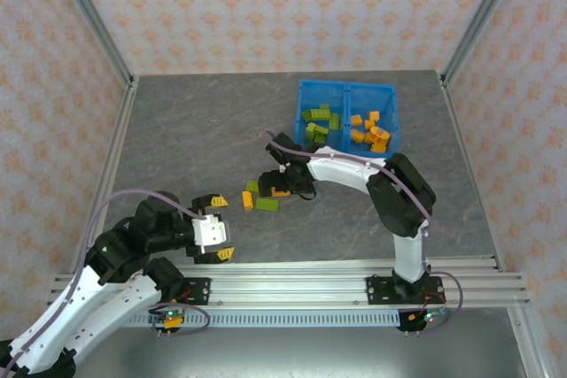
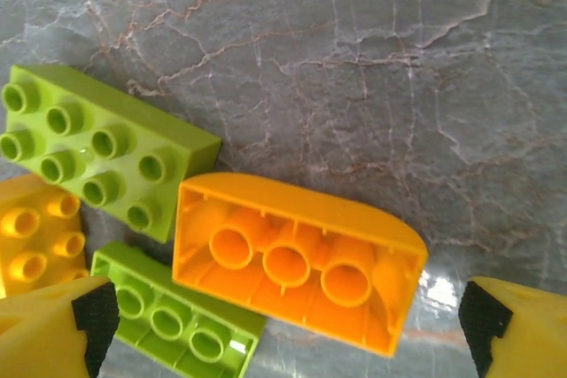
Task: Sort the legos into containers by color
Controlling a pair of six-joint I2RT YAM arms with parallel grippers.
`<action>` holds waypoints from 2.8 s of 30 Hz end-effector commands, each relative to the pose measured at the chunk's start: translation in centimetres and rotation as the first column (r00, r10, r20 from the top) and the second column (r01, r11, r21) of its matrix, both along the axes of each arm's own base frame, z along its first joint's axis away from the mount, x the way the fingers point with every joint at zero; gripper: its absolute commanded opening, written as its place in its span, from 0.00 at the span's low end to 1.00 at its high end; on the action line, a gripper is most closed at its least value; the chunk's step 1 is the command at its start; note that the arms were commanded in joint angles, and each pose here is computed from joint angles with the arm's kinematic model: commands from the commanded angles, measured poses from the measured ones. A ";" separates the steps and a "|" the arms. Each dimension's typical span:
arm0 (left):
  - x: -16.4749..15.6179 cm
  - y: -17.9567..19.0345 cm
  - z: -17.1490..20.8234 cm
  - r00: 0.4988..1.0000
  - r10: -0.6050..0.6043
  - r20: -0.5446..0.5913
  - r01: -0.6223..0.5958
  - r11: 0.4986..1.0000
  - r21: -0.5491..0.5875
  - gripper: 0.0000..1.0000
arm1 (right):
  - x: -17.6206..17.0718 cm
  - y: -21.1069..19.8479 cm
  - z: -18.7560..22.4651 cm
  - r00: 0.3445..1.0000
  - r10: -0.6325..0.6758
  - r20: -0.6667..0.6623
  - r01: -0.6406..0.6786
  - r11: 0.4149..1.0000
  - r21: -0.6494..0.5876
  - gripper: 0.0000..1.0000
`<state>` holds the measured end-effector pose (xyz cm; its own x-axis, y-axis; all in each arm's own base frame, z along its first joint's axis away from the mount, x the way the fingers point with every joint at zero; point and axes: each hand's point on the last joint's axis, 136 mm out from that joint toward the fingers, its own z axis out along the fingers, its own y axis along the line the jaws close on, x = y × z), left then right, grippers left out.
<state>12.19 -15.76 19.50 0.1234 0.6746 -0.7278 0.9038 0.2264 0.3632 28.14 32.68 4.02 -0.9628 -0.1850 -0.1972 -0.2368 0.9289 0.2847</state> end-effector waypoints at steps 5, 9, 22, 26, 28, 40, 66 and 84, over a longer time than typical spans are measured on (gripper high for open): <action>0.4 -0.8 -0.3 0.999 -0.023 0.030 0.024 0.999 -0.026 1.00 | 1.2 -0.2 -1.3 0.999 -0.020 0.039 0.023 0.997 -0.073 0.85; 0.4 -0.8 -0.4 0.999 -0.023 0.028 0.024 0.999 -0.028 1.00 | 1.5 -0.9 -1.9 0.998 -0.035 0.052 0.041 0.993 -0.115 0.76; 0.5 -1.6 1.2 0.998 -0.041 0.044 0.044 0.996 -0.083 1.00 | 2.0 -2.8 4.1 0.972 -0.125 0.201 0.136 0.990 -0.041 0.54; 0.9 -2.4 1.9 0.998 -0.050 0.028 0.053 0.992 -0.117 1.00 | 2.9 -6.5 9.2 0.921 -0.209 0.328 0.225 0.974 -0.012 0.54; 1.3 -3.0 2.4 0.998 -0.052 0.030 0.056 0.988 -0.145 1.00 | 3.7 -8.9 11.7 0.884 -0.268 0.383 0.284 0.959 0.015 0.54; 7.7 -2.8 4.4 0.924 0.330 -0.195 -0.367 0.909 -0.199 1.00 | 13.2 -24.7 16.2 0.703 -0.590 0.396 0.612 0.786 0.086 0.53; 10.6 -4.9 1.5 0.808 0.454 -0.375 -0.547 0.814 -0.194 1.00 | -8.1 -37.7 4.7 0.281 -0.927 0.248 0.940 0.215 -0.264 0.99; 9.8 -2.8 -1.1 0.780 0.531 -0.331 -0.597 0.789 -0.143 1.00 | -7.3 -35.3 -5.2 0.139 -0.971 -0.193 0.960 0.180 -0.213 0.55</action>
<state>21.75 -19.15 18.67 -0.4527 0.3641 -0.8139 0.6569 0.7534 -0.0284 19.68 -4.55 0.89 -0.3432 0.9384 -0.0404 0.9382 0.3445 0.0314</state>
